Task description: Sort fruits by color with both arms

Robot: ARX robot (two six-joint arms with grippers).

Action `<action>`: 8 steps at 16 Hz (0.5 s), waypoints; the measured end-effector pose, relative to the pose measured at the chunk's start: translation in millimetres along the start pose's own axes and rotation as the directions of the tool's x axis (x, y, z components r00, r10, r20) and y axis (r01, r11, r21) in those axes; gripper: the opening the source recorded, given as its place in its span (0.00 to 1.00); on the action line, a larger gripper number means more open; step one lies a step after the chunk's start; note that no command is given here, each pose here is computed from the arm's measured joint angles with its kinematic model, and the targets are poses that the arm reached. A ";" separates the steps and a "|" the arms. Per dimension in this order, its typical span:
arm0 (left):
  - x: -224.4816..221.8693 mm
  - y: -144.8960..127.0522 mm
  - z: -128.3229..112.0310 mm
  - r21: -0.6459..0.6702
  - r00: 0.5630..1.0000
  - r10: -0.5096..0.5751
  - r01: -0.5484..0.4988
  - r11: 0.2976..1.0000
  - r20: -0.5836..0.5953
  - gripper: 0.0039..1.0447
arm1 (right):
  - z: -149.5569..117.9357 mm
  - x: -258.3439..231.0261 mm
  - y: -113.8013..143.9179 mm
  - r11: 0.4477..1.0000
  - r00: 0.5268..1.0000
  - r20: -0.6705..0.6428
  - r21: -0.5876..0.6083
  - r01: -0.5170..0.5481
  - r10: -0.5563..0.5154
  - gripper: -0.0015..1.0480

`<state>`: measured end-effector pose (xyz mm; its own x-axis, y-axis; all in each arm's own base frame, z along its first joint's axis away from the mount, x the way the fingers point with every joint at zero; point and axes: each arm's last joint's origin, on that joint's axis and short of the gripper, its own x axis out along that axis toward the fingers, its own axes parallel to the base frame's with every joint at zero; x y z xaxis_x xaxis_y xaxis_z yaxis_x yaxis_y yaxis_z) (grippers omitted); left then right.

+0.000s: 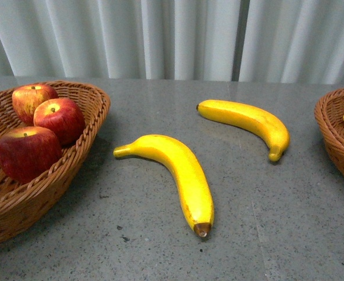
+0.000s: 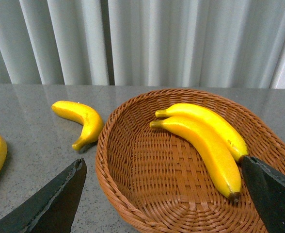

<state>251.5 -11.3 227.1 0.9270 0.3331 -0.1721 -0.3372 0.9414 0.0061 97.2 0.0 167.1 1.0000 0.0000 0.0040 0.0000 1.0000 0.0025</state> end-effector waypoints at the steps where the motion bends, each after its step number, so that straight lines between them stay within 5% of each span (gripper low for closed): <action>1: 4.4 -3.1 -7.0 0.016 0.999 -0.031 0.031 0.999 -0.033 0.65 | 0.0 0.0 0.0 1.000 1.000 0.000 0.000 0.000 0.000 0.94; 6: 11.2 -1.7 -15.5 0.030 0.997 0.017 -0.014 0.999 -0.078 0.65 | 0.0 0.0 0.0 1.000 1.000 0.000 0.000 0.000 0.000 0.94; 8: 12.1 0.1 -14.2 0.015 0.997 0.019 -0.018 1.000 -0.081 0.78 | 0.0 0.0 0.0 1.000 1.000 0.000 0.000 0.000 0.000 0.94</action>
<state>260.4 -7.9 211.1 0.9042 0.3458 -0.2507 -0.3512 0.9360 0.0243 97.2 0.0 167.1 1.0000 -0.0004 0.0040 0.0004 1.0000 0.0025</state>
